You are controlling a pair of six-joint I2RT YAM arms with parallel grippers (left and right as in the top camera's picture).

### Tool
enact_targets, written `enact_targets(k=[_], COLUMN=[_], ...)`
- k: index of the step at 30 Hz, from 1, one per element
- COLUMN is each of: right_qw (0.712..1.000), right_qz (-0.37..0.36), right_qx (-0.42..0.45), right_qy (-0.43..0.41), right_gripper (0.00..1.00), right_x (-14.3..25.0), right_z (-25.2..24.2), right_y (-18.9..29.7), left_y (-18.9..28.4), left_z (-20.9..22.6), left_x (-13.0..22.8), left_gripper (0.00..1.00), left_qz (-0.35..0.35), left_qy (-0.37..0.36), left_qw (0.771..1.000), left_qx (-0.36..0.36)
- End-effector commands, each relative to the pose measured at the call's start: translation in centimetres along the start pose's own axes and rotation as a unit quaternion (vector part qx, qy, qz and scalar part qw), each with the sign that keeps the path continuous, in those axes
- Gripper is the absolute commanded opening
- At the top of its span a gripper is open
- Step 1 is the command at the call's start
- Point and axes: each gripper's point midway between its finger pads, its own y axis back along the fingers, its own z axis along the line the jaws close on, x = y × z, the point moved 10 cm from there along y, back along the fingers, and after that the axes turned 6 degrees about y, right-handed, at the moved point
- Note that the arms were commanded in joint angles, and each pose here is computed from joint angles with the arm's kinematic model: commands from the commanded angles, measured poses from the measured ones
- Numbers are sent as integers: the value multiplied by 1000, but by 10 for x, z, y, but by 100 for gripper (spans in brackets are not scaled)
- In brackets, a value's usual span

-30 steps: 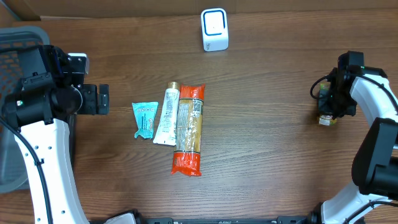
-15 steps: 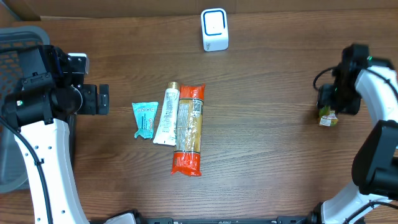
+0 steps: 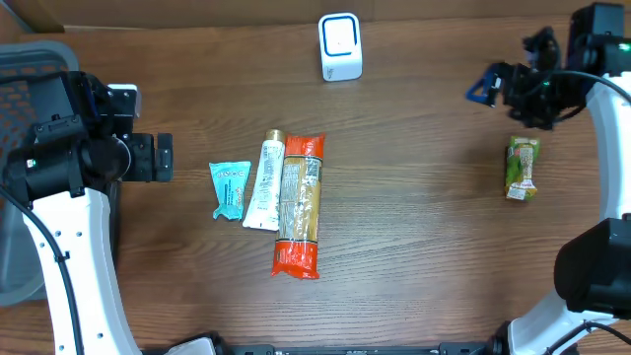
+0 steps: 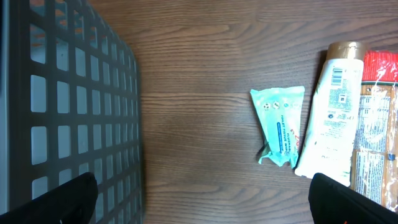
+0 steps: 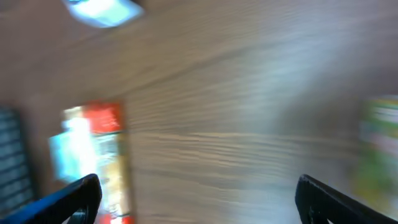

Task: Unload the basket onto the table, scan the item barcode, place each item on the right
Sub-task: 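Move the right gripper to the spaghetti package and grasp it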

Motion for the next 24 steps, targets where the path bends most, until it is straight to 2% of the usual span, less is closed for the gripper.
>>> enact_targets(k=[1, 4, 8, 13, 20, 24], right_qw=[993, 994, 995, 992, 980, 979], right_qz=[33, 71, 86, 102, 170, 182], right_qx=[-109, -75, -8, -13, -4, 40], right_qy=[38, 40, 42, 70, 103, 78], right_gripper=[100, 100, 100, 100, 91, 86], right_x=[12, 26, 47, 78, 129, 150], right_z=[43, 75, 119, 162, 176, 174], right_y=[-24, -60, -102, -144, -199, -228], left_y=[4, 4, 4, 4, 4, 4], left_z=[1, 0, 1, 1, 1, 0], left_x=[0, 0, 0, 0, 0, 0], left_gripper=[100, 99, 100, 100, 99, 100], left_qz=[-6, -7, -7, -7, -7, -7], left_qy=[-6, -6, -6, -6, -6, -6], left_qw=[1000, 1000, 1000, 1000, 1000, 1000], left_qx=[2, 2, 2, 2, 2, 2])
